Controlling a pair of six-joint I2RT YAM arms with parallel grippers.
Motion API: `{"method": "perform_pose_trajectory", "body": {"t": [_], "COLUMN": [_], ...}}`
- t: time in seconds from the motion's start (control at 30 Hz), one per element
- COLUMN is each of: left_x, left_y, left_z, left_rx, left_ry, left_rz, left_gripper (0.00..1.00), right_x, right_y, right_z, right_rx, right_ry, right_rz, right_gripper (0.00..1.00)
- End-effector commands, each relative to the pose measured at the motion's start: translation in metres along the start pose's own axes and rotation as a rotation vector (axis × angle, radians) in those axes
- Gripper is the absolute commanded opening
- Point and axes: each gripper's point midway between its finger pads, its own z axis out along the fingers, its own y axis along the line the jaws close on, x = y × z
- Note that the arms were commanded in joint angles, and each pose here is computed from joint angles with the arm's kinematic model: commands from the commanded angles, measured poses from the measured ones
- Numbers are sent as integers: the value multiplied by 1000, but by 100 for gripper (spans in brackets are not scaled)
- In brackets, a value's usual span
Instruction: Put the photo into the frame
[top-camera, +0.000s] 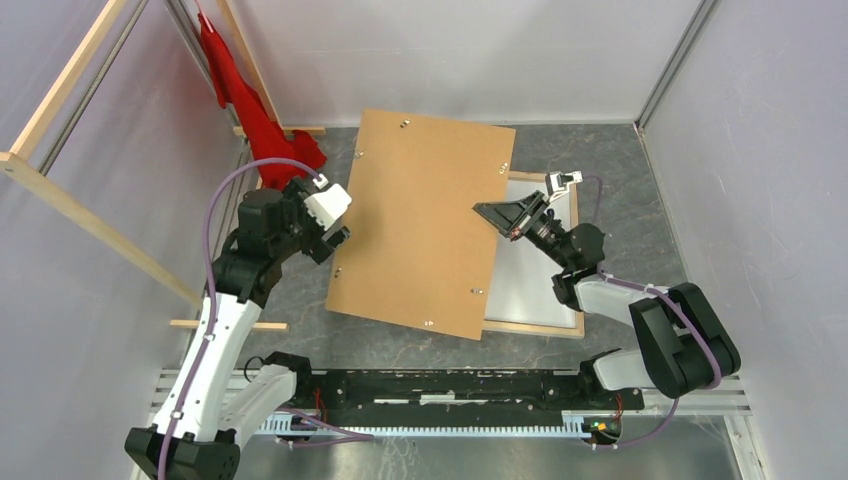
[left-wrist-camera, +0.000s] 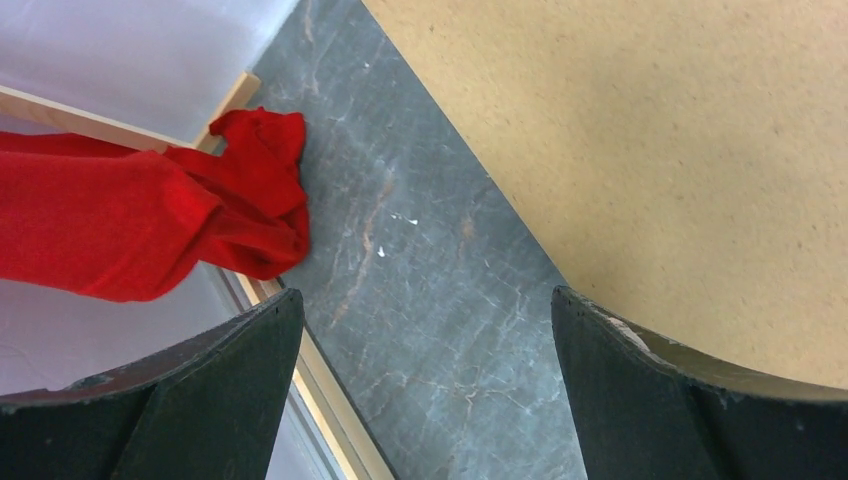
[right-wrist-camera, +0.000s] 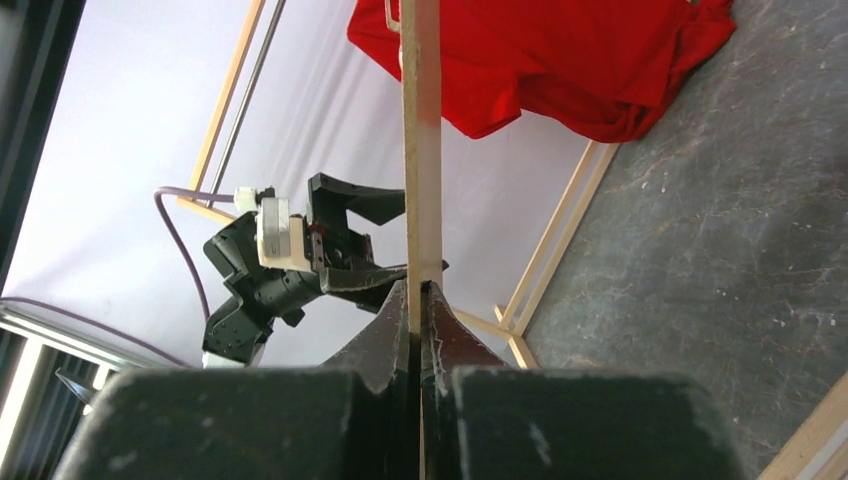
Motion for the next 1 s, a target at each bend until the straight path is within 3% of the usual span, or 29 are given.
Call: {"method": "perform_pose_trajectory", "body": {"t": [0.0,0.17,0.37,0.7,0.97], "left_x": [9,16,20,21,-11], "left_y": [-30,-32,-40,-66,-118], "left_z": [-5,-2,13,42,106], "left_rx": [99,111,148,280,446], "left_ry": [15,49,47,30,22], "left_rz": [-72,-68,-92,-138,-210], "left_gripper": [100,100,100,100,100], "right_x": [-23,-17,-43,-91,-122], "right_y": [21,-13,-60,-78,-33], "right_z": [0,-21,-69,-119,-121], "right_rx": [-67,63,334,452,288], "right_ry": [-77,90,180,102,-69], "right_rz": [-26,-23,-89,-66,-20], "right_gripper": [0,0,0,0,0]}}
